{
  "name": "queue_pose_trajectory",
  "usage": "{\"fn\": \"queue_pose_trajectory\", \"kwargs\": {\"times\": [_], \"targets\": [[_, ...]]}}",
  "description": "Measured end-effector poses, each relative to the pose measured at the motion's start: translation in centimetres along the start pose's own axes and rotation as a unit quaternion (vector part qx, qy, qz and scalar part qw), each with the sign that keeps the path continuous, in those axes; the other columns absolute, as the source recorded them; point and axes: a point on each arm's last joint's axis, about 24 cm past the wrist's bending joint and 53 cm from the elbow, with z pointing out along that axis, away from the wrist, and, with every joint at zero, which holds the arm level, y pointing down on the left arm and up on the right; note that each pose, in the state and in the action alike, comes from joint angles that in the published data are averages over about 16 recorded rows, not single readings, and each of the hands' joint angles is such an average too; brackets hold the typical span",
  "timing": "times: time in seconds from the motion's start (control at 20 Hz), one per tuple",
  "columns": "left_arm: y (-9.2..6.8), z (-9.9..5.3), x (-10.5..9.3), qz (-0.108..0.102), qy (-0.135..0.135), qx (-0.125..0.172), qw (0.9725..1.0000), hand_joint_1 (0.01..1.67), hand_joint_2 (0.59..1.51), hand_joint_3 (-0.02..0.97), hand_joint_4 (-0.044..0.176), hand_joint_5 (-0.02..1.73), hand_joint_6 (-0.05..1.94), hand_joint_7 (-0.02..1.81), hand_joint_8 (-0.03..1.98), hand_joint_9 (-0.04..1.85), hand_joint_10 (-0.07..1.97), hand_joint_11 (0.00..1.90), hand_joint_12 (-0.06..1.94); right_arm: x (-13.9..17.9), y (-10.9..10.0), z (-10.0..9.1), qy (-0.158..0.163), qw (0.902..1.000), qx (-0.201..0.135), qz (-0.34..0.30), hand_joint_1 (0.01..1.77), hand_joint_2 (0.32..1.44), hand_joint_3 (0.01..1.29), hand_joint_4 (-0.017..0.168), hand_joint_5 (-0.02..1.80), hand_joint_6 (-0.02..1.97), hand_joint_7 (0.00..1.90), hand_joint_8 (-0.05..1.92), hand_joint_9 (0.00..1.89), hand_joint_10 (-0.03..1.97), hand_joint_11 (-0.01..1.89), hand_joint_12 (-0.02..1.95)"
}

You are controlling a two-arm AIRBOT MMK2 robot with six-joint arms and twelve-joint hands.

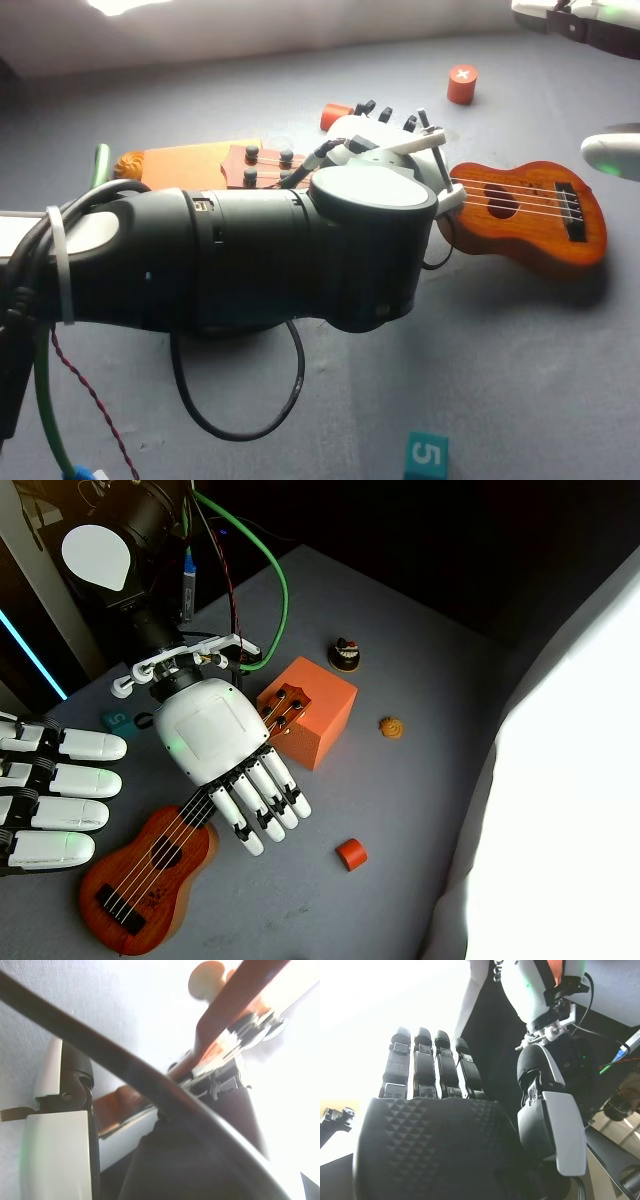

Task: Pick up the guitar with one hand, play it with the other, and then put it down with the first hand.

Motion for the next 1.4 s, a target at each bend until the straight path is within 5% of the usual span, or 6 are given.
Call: {"fn": "queue_pose_trajectory", "kwargs": {"times": [0.25, 0.4, 0.65, 1.05, 1.2, 1.4], "targets": [[-0.2, 0.1, 0.2, 0.001, 0.000, 0.003, 1.0000, 1.15, 1.078, -0.005, 0.055, 0.03, 0.00, 0.03, -0.01, 0.03, 0.01, 0.02, 0.04, 0.0, 0.0, 0.0, 0.000, 1.0000, 0.000, 0.000, 0.25, 1.32, 0.02, 0.004, 0.04, 0.03, 0.05, 0.03, 0.06, 0.03, 0.02, 0.04], [-0.3, 0.1, 0.3, 0.002, 0.001, 0.004, 1.0000, 1.12, 1.087, -0.005, 0.054, 0.07, 0.14, 0.05, 0.17, 0.06, 0.14, 0.02, 0.34, 0.0, 0.0, 0.0, 0.000, 1.0000, 0.000, 0.000, 0.25, 1.32, 0.02, 0.004, 0.05, 0.04, 0.04, 0.03, 0.06, 0.03, 0.02, 0.03], [-0.3, 0.2, 0.5, 0.003, 0.002, 0.004, 1.0000, 1.09, 1.093, -0.002, 0.039, 0.19, 0.68, 0.15, 0.76, 0.18, 0.72, 0.15, 0.93, 0.0, 0.1, 0.0, 0.000, 1.0000, -0.001, 0.000, 0.25, 1.32, 0.02, 0.004, 0.05, 0.03, 0.04, 0.03, 0.06, 0.03, 0.02, 0.00], [-0.6, 0.1, 0.7, 0.002, 0.005, 0.009, 0.9999, 1.10, 1.088, 0.002, 0.013, 0.69, 1.19, 0.75, 1.73, 0.82, 1.68, 0.80, 1.86, 0.0, 0.1, 0.0, 0.000, 1.0000, -0.001, -0.002, 0.28, 1.32, 0.02, 0.004, 0.07, 0.03, 0.06, 0.03, 0.07, 0.03, 0.02, 0.01], [-1.0, -0.1, 0.5, 0.000, 0.006, 0.014, 0.9999, 1.14, 1.081, 0.000, 0.007, 0.86, 1.27, 0.98, 1.92, 1.06, 1.91, 1.07, 1.92, 0.0, 0.0, 0.0, 0.000, 1.0000, 0.000, -0.003, 0.28, 1.32, 0.02, 0.004, 0.06, 0.03, 0.06, 0.03, 0.07, 0.03, 0.02, 0.01], [-1.6, -0.5, 0.1, -0.005, 0.010, 0.021, 0.9997, 1.23, 1.077, -0.004, 0.005, 1.05, 1.20, 1.23, 1.94, 1.33, 1.93, 1.35, 1.93, 0.1, -0.2, 0.0, 0.007, 0.9999, -0.007, -0.011, 0.29, 1.32, 0.02, 0.004, 0.05, 0.03, 0.07, 0.03, 0.06, 0.03, 0.02, 0.01]]}}
